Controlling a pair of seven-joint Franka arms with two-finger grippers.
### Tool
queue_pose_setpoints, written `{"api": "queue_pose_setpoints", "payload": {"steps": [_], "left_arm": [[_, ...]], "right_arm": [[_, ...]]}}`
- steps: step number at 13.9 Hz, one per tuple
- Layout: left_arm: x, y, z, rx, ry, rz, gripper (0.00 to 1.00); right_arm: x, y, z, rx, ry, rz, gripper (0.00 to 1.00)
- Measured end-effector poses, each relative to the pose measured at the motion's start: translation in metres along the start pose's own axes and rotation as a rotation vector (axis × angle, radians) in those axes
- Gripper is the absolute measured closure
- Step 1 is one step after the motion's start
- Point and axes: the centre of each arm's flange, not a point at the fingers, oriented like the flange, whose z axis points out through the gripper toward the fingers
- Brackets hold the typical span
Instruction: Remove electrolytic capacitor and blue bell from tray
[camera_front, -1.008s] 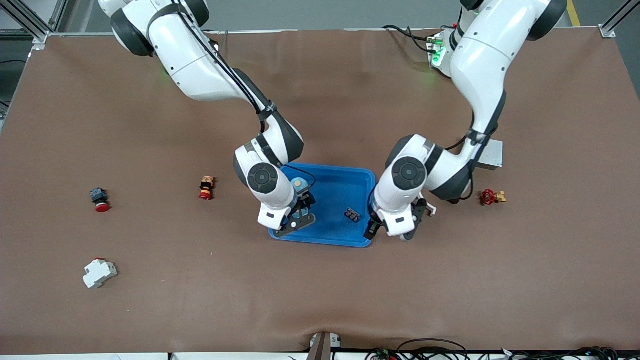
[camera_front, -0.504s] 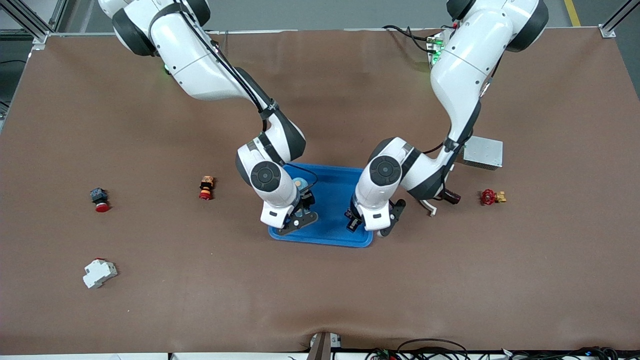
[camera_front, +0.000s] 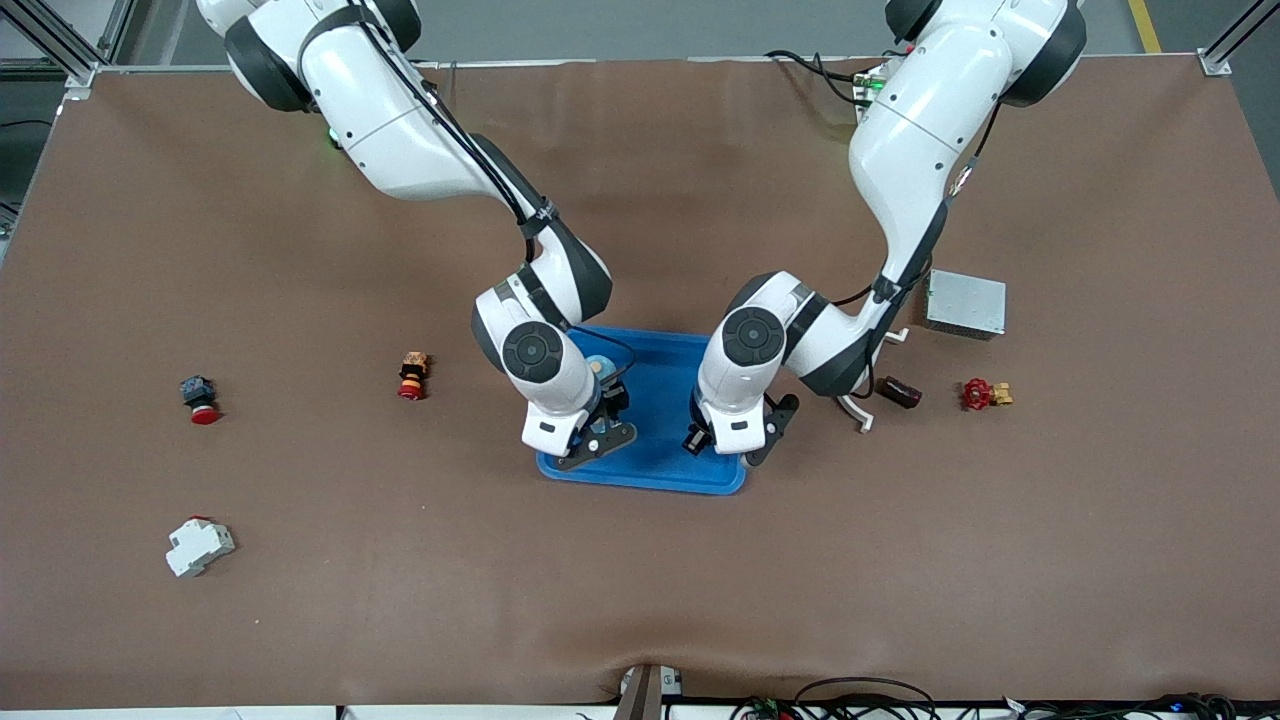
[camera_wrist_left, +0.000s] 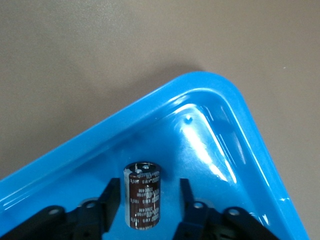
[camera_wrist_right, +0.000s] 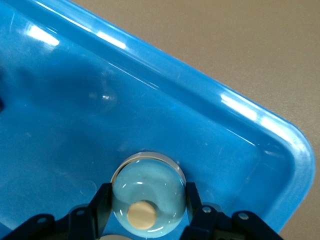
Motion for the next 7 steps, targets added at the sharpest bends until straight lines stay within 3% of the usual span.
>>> {"api": "queue_pose_setpoints", "payload": {"steps": [1,2,4,7], "left_arm": [[0.001,0.000,0.001,0.002,0.001,-0.001,0.61],[0.001,0.000,0.001,0.002,0.001,-0.001,0.67],[0.003,0.000,-0.001,0.018,0.005,-0.003,0.67],[0.023,0.006,-0.021,0.030,0.021,0.002,0.67]], "right_arm": [[0.000,0.000,0.000,0.000,0.000,0.000,0.36],[0.000,0.000,0.000,0.000,0.000,0.000,0.36],[0.000,0.000,-0.001,-0.001,-0.005,-0.001,0.36],[0.000,-0.002,-0.015,-0.008,-0.065,-0.003,0.36]]}}
